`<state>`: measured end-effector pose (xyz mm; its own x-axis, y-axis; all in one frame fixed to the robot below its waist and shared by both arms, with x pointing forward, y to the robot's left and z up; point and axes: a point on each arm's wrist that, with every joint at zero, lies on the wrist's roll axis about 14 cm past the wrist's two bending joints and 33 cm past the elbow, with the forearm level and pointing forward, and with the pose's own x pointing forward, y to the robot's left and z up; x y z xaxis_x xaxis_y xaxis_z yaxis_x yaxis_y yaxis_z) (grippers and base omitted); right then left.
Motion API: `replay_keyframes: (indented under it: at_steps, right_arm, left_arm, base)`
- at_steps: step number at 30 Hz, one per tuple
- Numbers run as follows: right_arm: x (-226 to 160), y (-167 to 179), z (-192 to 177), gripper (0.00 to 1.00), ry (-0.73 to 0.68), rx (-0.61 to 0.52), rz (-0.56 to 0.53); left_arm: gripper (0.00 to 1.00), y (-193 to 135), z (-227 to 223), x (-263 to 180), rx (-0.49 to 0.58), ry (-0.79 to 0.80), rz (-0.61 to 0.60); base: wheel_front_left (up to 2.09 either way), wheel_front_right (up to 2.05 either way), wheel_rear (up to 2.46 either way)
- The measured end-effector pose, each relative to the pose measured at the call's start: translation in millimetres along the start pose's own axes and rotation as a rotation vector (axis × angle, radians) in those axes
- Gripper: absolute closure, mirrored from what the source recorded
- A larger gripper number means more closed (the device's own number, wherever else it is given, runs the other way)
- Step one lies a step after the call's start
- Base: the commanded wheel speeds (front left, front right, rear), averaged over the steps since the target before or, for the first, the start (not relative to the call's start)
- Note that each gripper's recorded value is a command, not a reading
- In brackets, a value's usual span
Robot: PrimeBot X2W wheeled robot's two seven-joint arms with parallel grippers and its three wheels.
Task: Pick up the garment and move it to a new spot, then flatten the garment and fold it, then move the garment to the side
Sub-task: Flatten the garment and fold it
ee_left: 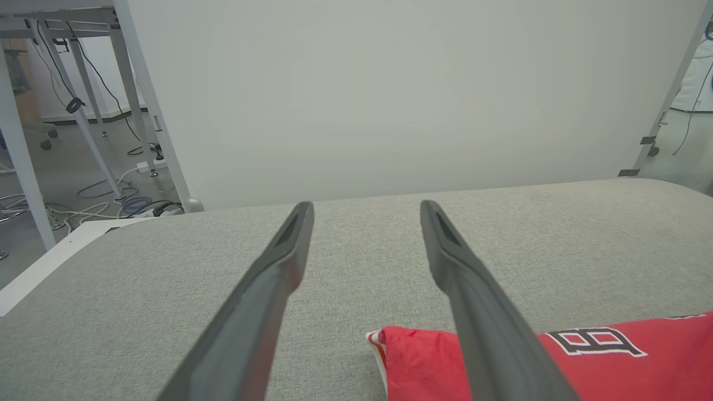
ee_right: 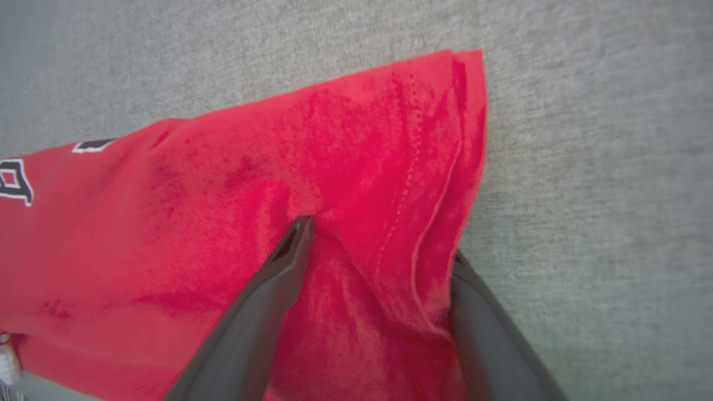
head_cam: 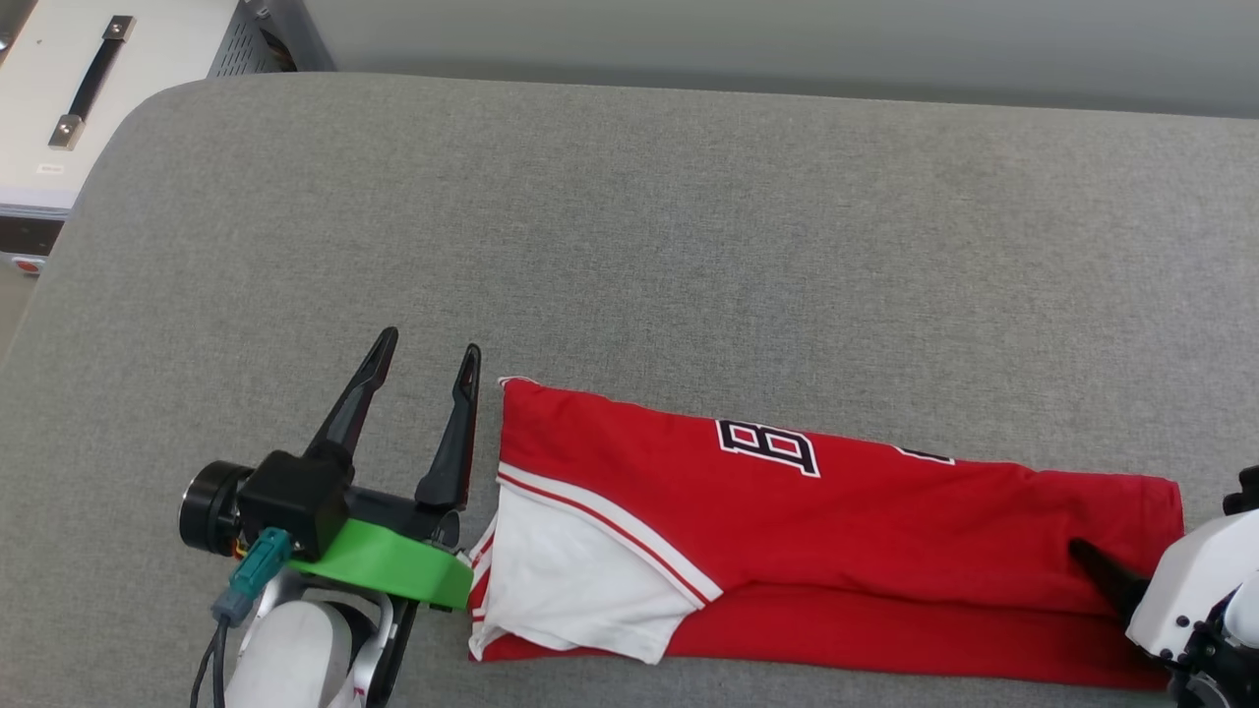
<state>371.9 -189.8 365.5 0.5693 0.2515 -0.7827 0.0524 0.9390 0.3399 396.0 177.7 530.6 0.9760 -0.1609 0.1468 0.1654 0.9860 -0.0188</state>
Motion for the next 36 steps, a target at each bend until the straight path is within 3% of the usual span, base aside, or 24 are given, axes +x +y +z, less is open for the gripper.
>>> replay_keyframes:
  at_steps: [3, 4, 5, 6, 7, 18, 29, 36]
  right_arm:
    - [2.1, 6.1, -1.0, 0.0, -0.001, 0.001, 0.022]
    - [2.3, 7.1, -1.5, 0.17, 0.0, 0.002, 0.026]
    - [2.4, 7.7, -1.8, 0.5, -0.002, 0.001, 0.029]
    - [2.3, 7.4, -2.1, 0.9, -0.004, 0.0, 0.028]
    - [2.1, 6.5, -2.0, 1.0, -0.009, -0.002, 0.026]
    - [-13.3, -21.6, 11.7, 1.0, -0.124, -0.004, -0.043]
    - [-62.9, -106.6, 37.9, 1.0, -0.211, -0.064, -0.281]
    - [-70.4, -95.7, 45.4, 1.0, -0.259, -0.074, -0.255]
  left_arm:
    - [0.0, -0.5, 0.0, -0.4, -0.002, 0.001, -0.002]
    - [0.0, -0.5, 0.2, -0.6, -0.003, 0.0, -0.002]
    - [0.0, -0.6, 0.7, -0.7, -0.004, -0.001, -0.003]
    - [0.0, -0.9, 1.1, -0.9, -0.004, -0.002, -0.004]
    - [0.0, -1.2, 1.7, -1.0, -0.004, -0.003, -0.005]
    - [0.0, -6.0, 12.5, -3.4, -0.006, -0.032, -0.021]
    - [0.0, -16.5, 16.6, -8.0, -0.022, -0.042, -0.047]
    - [0.0, -16.2, 21.8, -10.9, -0.029, -0.057, -0.039]
  base:
    - [0.0, 0.0, 0.0]
    - [0.0, 0.0, 0.0]
    - [0.0, 0.0, 0.0]
    - [0.0, 0.0, 0.0]
    - [0.0, 0.0, 0.0]
    - [0.0, 0.0, 0.0]
    - [0.0, 0.0, 0.0]
    - [0.0, 0.0, 0.0]
